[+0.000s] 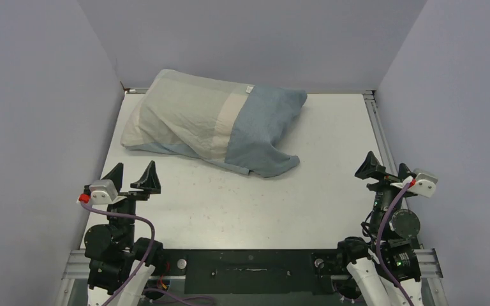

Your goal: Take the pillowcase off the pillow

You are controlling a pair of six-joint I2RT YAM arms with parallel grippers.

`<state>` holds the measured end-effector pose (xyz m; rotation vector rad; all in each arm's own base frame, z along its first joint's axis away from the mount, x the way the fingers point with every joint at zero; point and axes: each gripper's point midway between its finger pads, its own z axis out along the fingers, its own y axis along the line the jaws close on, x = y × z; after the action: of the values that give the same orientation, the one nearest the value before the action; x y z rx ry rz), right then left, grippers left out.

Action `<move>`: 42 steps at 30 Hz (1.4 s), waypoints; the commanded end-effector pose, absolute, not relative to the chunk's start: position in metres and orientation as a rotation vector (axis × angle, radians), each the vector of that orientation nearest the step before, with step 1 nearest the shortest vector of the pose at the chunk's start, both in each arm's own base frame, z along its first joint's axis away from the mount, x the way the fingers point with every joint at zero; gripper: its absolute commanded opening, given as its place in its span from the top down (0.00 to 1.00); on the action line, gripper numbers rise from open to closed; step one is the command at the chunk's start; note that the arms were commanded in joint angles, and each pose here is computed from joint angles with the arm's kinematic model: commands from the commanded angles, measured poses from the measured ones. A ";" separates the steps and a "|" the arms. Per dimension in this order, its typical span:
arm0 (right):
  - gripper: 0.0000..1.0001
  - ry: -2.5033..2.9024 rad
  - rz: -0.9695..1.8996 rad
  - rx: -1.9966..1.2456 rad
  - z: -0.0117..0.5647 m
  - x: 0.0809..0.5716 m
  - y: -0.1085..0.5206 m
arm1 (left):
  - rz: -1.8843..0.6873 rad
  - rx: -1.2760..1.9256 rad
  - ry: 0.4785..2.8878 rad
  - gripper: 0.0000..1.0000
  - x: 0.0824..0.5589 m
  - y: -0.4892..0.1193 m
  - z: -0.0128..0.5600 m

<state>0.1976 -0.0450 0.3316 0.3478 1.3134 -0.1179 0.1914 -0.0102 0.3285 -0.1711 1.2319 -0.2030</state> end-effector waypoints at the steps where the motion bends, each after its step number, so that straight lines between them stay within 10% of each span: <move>1: 0.10 1.282 -0.109 0.352 0.342 0.198 -0.045 | -0.257 -0.206 1.017 0.04 0.148 0.003 0.372; 22: 0.10 1.897 0.396 -0.193 0.274 0.340 0.134 | -0.291 -0.212 1.045 0.04 0.149 0.000 0.366; 42: 0.01 2.175 -0.163 -0.695 0.145 0.391 0.265 | -0.282 -0.220 1.057 0.04 0.151 0.002 0.363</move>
<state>0.3972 0.2889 0.1651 -0.6480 2.1043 0.0285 0.1914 -0.0131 0.3265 -0.1839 1.2418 -0.2294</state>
